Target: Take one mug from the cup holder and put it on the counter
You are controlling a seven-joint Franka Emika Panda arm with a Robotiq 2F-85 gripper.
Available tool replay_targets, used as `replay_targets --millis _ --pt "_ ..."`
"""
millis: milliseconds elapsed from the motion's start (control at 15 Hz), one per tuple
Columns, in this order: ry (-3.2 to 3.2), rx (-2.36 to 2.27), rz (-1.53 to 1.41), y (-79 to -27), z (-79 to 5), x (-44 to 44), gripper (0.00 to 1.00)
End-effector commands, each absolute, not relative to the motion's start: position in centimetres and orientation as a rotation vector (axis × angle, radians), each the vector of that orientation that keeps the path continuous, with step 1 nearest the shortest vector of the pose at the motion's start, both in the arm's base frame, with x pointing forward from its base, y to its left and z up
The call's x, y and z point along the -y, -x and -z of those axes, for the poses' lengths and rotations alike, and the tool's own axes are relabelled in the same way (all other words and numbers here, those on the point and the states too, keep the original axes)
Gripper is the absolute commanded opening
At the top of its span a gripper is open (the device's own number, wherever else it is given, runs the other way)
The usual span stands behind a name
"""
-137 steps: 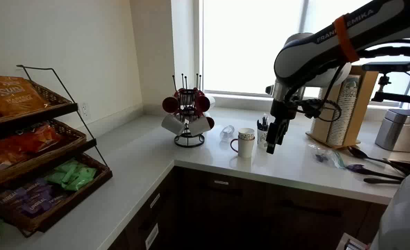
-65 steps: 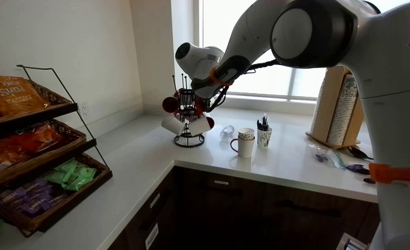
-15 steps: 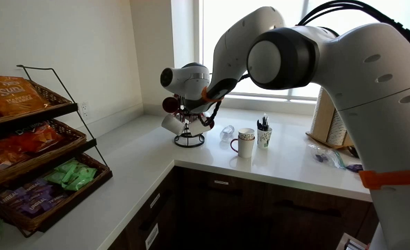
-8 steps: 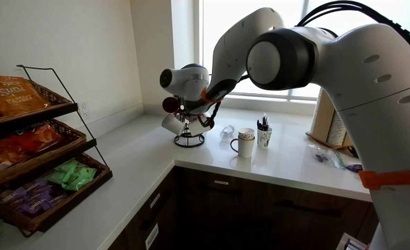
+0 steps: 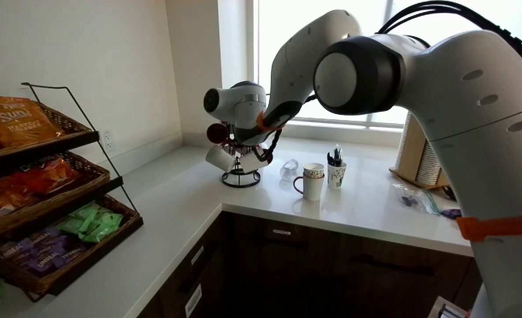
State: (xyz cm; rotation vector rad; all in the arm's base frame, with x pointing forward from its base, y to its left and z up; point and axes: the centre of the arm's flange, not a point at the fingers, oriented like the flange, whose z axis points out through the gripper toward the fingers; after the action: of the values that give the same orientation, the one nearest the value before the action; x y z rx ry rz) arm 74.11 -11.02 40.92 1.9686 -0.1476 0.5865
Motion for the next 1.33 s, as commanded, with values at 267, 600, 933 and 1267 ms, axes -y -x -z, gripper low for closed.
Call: replay_targets --millis 267,600,933,1267 --pt "-1.929 0.140 -0.585 -74.1 -40.9 10.6 0.02" --pt "-1.914 0.146 -0.584 -74.0 -42.0 10.5 0.02" --pt "-1.896 0.134 -0.582 -73.8 -42.9 10.6 0.02" --pt "-1.867 0.062 -0.536 -73.8 -43.8 10.6 0.02"
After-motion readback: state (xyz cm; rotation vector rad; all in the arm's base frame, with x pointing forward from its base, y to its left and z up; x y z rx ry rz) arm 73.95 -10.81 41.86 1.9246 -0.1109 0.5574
